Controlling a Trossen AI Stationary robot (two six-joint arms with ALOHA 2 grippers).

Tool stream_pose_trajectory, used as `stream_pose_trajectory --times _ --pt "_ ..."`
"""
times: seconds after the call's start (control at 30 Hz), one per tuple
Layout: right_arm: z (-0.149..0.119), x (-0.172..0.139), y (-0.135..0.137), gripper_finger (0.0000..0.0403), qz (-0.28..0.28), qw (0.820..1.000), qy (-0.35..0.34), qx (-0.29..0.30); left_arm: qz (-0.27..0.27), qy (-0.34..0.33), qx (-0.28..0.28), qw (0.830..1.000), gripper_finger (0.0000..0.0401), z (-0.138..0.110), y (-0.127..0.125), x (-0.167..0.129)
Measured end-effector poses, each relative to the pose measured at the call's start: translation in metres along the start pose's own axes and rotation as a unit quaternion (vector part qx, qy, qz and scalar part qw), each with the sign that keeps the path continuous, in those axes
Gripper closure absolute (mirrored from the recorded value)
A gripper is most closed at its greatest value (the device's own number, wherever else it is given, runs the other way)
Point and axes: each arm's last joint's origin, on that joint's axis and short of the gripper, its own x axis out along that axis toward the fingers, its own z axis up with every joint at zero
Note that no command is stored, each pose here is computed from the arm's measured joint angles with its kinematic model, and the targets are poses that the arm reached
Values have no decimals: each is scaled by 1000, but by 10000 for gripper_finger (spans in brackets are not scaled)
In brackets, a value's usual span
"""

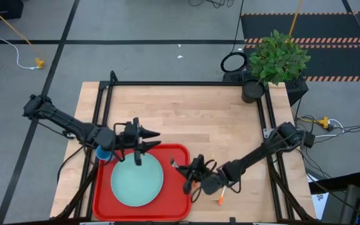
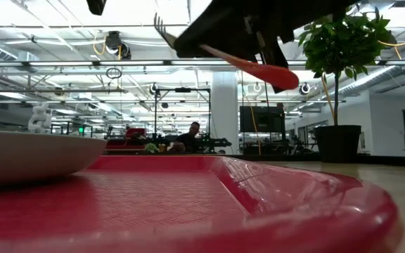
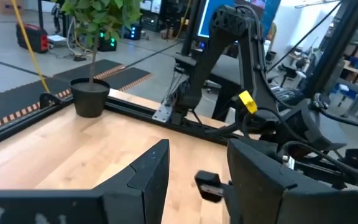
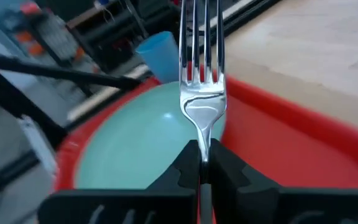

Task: Pick and place plate/cup/fork/spoon on tray
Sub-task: Put the orange fork on the tray

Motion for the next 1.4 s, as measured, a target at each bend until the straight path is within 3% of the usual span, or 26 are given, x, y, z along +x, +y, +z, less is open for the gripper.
stream_pose_trajectory --times 0.27,0.4,0.7,1.0,1.17,1.4 --pt "-17 20 47 400 31 999 -20 23 -13 3 3 1000 238 -1 -5 -3" --pt "-26 32 62 400 15 1000 -18 16 -24 6 9 1000 238 -3 -10 -6" --pt "-48 24 73 400 -36 994 -82 66 -63 5 26 998 238 -1 -22 -20" --pt "-55 2 87 399 -30 987 -123 95 -93 17 25 995 238 0 -28 -36" --pt "-45 16 80 399 -43 987 -132 83 -106 20 25 994 238 -1 -32 -40" --pt "-33 46 59 399 -54 993 -87 54 -104 25 29 994 238 -2 -32 -41"
